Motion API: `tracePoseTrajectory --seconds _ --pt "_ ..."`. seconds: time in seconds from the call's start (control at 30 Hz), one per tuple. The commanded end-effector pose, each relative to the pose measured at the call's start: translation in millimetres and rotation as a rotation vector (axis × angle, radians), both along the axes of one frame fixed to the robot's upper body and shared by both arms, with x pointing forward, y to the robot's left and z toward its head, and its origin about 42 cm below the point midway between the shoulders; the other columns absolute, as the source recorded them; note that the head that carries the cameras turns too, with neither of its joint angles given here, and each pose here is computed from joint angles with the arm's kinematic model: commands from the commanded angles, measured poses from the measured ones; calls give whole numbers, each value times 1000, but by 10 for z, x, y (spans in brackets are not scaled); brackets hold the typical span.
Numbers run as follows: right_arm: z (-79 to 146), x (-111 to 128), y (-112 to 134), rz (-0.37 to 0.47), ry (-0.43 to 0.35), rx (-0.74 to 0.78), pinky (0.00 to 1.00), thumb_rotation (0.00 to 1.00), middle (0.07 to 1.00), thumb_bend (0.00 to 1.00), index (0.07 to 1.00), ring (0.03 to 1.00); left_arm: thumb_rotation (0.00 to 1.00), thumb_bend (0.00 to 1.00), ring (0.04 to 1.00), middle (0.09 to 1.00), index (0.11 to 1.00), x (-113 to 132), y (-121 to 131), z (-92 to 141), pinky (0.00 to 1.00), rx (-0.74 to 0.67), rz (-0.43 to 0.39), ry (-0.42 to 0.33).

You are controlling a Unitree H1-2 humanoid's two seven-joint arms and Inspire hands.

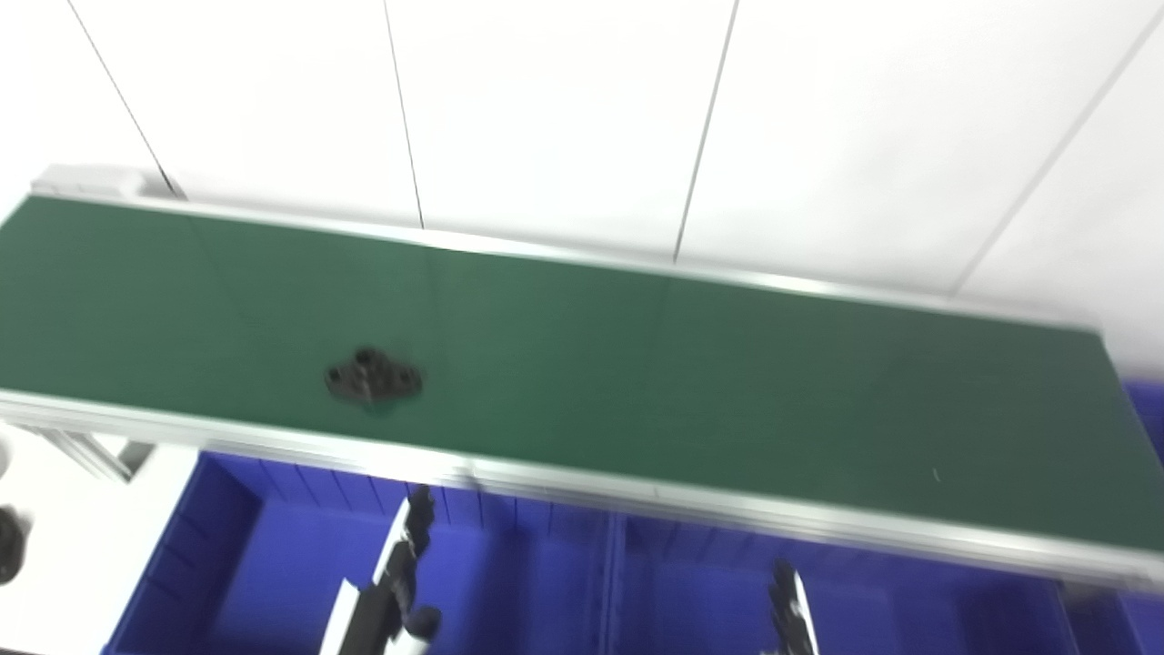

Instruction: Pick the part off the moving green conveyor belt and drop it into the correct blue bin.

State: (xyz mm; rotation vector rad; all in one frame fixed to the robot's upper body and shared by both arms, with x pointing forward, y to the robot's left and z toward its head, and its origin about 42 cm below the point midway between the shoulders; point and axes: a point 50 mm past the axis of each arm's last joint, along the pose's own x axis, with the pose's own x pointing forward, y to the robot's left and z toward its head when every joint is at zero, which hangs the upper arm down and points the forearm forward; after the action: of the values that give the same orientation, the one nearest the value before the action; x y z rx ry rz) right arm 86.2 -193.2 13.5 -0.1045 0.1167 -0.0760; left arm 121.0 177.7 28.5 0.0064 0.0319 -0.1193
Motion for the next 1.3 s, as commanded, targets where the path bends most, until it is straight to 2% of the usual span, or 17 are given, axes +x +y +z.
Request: tracePoseTrajectory --seconds 0.0,0.23,0.53,0.6,0.67,0.77,0.83,0.97,1.1,1.17,1.27 --pt "58 31 -12 14 -62 19 1000 1000 1000 711 1000 1000 884 893 1000 1000 1000 47 -47 63 1000 -5 -2 -60" --pt "21 63 -75 14 -48 31 1000 1000 1000 706 1000 1000 859 879 1000 1000 1000 91 -114 25 1000 -5 0 -55" --pt "32 125 -138 19 -56 36 1000 972 1000 712 1000 996 849 947 1000 981 997 168 -185 0 1000 -12 2 -57" --pt "100 142 -140 21 -86 8 988 956 1000 692 1000 982 842 948 1000 979 997 178 -186 9 1000 -11 -3 -61" --pt "180 171 -151 25 -127 -48 932 921 1000 657 1000 949 833 939 1000 981 1000 186 -182 16 1000 -10 -6 -65" --pt "316 243 -181 51 -204 -152 804 789 967 649 1000 899 823 937 997 964 986 192 -174 7 1000 -7 -1 -64" --pt "416 297 -200 75 -254 -234 781 754 955 650 1000 888 822 932 996 960 985 200 -169 3 1000 -5 -3 -64" --pt "677 541 -229 133 -325 -367 685 626 917 730 976 802 821 950 1000 964 995 207 -150 13 1000 -4 -10 -68" --pt "1020 986 -195 177 -439 -488 632 492 897 831 932 785 822 958 1000 963 1000 209 -142 17 1000 -5 -15 -70" --pt "1184 1215 -169 186 -491 -569 576 489 871 882 918 764 818 960 1000 958 998 214 -145 20 1000 -8 -14 -70" --pt "1404 1508 -123 196 -531 -691 550 509 847 910 903 735 821 950 994 954 999 216 -153 27 1000 -5 -10 -73"
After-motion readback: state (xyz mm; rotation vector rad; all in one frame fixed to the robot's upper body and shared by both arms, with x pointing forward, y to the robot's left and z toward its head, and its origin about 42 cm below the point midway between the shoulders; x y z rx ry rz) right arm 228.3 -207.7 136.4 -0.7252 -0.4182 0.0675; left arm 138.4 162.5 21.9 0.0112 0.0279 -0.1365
